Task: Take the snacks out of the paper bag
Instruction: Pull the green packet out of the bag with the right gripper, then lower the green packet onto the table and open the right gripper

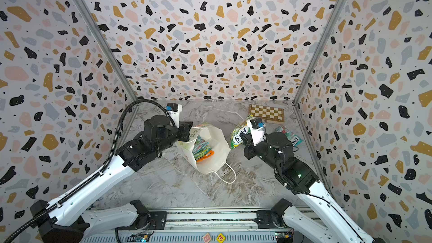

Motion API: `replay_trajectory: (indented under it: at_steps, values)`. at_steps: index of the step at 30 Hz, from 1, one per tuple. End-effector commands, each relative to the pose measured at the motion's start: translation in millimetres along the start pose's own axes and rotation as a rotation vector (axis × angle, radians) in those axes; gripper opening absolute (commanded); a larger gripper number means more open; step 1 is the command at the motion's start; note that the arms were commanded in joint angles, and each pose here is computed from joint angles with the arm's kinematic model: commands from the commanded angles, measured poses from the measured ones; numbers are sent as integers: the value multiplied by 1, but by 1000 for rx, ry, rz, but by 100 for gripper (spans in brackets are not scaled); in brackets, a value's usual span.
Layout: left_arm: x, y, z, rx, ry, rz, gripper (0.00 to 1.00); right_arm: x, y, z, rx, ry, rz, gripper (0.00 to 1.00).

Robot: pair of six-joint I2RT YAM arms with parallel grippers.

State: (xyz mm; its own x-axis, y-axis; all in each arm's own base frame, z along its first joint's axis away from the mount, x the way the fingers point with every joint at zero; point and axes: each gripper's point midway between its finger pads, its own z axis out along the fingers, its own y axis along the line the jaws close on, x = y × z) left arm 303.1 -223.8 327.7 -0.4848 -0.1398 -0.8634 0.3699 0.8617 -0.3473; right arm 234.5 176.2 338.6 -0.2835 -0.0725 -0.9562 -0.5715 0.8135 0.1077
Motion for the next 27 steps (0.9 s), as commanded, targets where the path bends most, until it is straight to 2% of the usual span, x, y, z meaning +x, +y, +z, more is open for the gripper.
replay_trajectory:
  at_steps: [1, 8, 18, 27]
  values:
    - [-9, -4, 0, 12, -34, -10, 0, -1, -30, -3, 134, 24, 15, 0]
    - [-9, -5, -1, 17, -33, -9, 0, 46, -63, 19, 172, 169, 97, 0]
    - [-11, -6, -3, 20, -38, -3, 0, 102, -46, 63, -68, 290, 215, 0]
    - [-11, -6, -3, 19, -36, -3, 0, 133, -24, 83, -236, 348, 289, 0]
